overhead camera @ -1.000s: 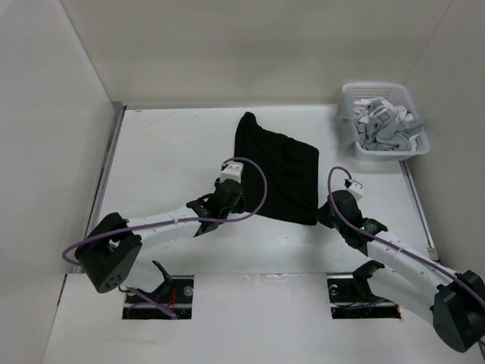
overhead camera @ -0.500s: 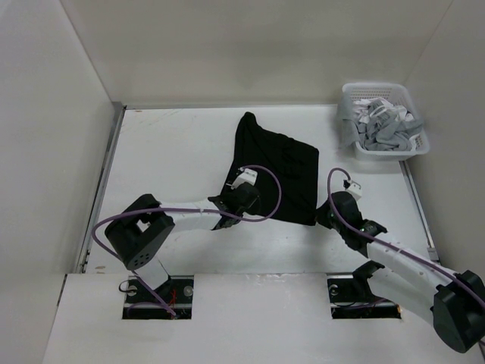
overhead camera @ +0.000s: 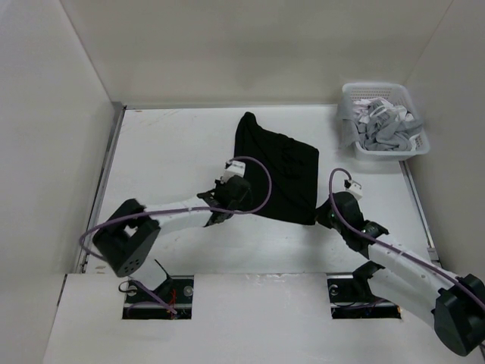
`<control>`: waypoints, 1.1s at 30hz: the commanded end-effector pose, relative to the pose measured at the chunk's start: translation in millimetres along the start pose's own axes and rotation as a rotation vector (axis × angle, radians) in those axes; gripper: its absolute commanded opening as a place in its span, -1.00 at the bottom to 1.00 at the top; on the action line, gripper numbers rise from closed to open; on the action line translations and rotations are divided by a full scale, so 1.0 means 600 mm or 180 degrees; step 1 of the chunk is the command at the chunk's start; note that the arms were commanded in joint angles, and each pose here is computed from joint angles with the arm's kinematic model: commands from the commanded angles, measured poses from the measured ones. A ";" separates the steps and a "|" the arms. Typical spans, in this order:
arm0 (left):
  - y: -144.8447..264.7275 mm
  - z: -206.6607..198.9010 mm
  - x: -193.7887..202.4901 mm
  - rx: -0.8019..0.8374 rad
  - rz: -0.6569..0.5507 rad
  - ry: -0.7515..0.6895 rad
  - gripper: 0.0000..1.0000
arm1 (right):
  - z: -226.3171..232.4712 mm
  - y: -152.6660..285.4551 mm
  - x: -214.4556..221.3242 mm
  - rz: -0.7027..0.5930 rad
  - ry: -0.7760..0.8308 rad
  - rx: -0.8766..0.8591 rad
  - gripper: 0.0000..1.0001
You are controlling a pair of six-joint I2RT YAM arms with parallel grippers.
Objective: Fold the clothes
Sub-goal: Flatten the tank top out
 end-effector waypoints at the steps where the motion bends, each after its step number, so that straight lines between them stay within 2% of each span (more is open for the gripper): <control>1: 0.067 0.043 -0.104 0.0214 -0.0592 0.0876 -0.95 | 0.021 0.007 -0.026 -0.0196 -0.0084 -0.0198 -0.96; 4: 0.130 0.090 -0.174 0.0562 -0.0996 0.1504 -0.96 | 0.044 0.021 -0.048 -0.0308 -0.0063 -0.0348 -0.98; 7: 0.179 0.133 -0.213 0.0742 -0.1276 0.1922 -0.96 | 0.059 0.040 -0.075 -0.0447 -0.0015 -0.0393 -0.98; 10: 0.191 0.159 -0.205 0.0711 -0.1330 0.2104 -0.96 | 0.052 0.040 -0.068 -0.0347 0.0038 -0.0301 -0.97; 14: 0.162 0.174 -0.144 0.0591 -0.1072 0.2254 -0.96 | 0.032 0.028 -0.020 -0.0081 0.0002 -0.0152 -0.94; 16: 0.147 0.177 -0.108 0.0598 -0.0940 0.2353 -0.94 | 0.021 0.026 -0.007 -0.0027 -0.0064 -0.0103 -0.73; 18: 0.136 0.179 -0.077 0.0625 -0.0836 0.2464 -0.93 | 0.014 0.028 0.000 -0.0010 -0.0113 -0.0088 -0.30; 19: 0.130 0.179 -0.061 0.0647 -0.0798 0.2542 -0.93 | 0.013 0.030 0.001 -0.0002 -0.0107 -0.0083 -0.15; 20: 0.125 0.181 -0.046 0.0654 -0.0766 0.2618 -0.92 | 0.013 0.034 0.000 0.0004 -0.0103 -0.0082 -0.06; 24: 0.108 0.196 -0.005 0.0615 -0.0680 0.2869 -0.92 | 0.020 0.042 0.008 0.0110 -0.0006 -0.0088 0.09; 28: 0.100 0.209 0.003 0.0591 -0.0685 0.2959 -0.92 | 0.033 0.039 0.048 0.0452 0.0185 -0.0086 0.06; 33: 0.104 0.231 0.004 0.0467 -0.0808 0.3051 -0.92 | 0.028 0.031 0.060 0.0489 0.0245 0.0192 -0.10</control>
Point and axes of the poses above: each gripper's point midway between its finger pads, its own y axis back along the fingers, its own z axis along the line the jaws close on, x = y × z, the point moved 6 cm from there along y, back along the fingers
